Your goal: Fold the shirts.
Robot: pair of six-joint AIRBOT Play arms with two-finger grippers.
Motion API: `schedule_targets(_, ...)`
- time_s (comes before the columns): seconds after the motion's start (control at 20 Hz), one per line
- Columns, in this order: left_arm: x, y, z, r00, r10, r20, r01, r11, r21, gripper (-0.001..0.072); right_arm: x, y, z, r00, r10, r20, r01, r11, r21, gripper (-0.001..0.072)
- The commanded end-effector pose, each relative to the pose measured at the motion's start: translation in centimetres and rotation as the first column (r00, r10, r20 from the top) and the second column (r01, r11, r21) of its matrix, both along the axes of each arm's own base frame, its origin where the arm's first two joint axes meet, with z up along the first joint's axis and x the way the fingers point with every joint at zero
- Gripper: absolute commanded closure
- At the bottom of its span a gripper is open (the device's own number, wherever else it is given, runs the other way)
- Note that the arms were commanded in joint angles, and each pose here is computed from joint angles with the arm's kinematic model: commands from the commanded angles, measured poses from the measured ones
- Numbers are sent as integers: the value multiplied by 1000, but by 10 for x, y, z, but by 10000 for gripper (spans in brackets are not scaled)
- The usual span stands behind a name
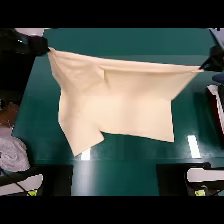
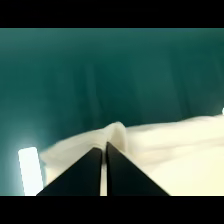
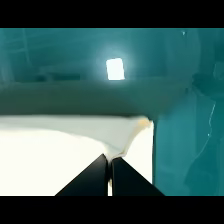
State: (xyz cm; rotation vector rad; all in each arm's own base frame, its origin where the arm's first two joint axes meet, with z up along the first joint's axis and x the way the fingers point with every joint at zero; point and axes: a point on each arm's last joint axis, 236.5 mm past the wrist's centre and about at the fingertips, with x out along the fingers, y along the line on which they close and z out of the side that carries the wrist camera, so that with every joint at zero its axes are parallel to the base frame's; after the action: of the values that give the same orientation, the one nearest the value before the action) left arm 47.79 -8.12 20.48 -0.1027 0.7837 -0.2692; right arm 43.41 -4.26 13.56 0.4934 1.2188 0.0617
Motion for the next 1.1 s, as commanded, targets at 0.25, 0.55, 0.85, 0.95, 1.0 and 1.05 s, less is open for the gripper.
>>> schedule_targets(0.25, 105, 10, -67, 988, 36, 151, -43, 998, 44, 680, 120, 22, -56, 959, -4, 284, 33, 995, -97, 700)
schedule_targets(0.55, 106, 31, -99, 995, 19, 97, -37, 981, 191, 680, 114, 31, -61, 964, 47, 261, -18, 993, -114, 701)
schedule_targets(0.85, 33, 58, -179, 950, -15, -311, 128, 929, 348, 680, 45, 50, -120, 992, 122, -41, -123, 991, -42, 701)
schedule_targets(0.95, 5, 60, -198, 905, -11, -425, 169, 926, 338, 680, 28, 62, -139, 986, 140, -95, -143, 989, -27, 701)
schedule_targets(1.0, -6, 60, -205, 883, -9, -469, 186, 925, 331, 680, 22, 69, -145, 983, 154, -101, -157, 987, -29, 700)
schedule_targets(1.05, -16, 61, -212, 862, -8, -506, 200, 924, 325, 679, 18, 75, -149, 982, 160, -101, -164, 986, -29, 699)
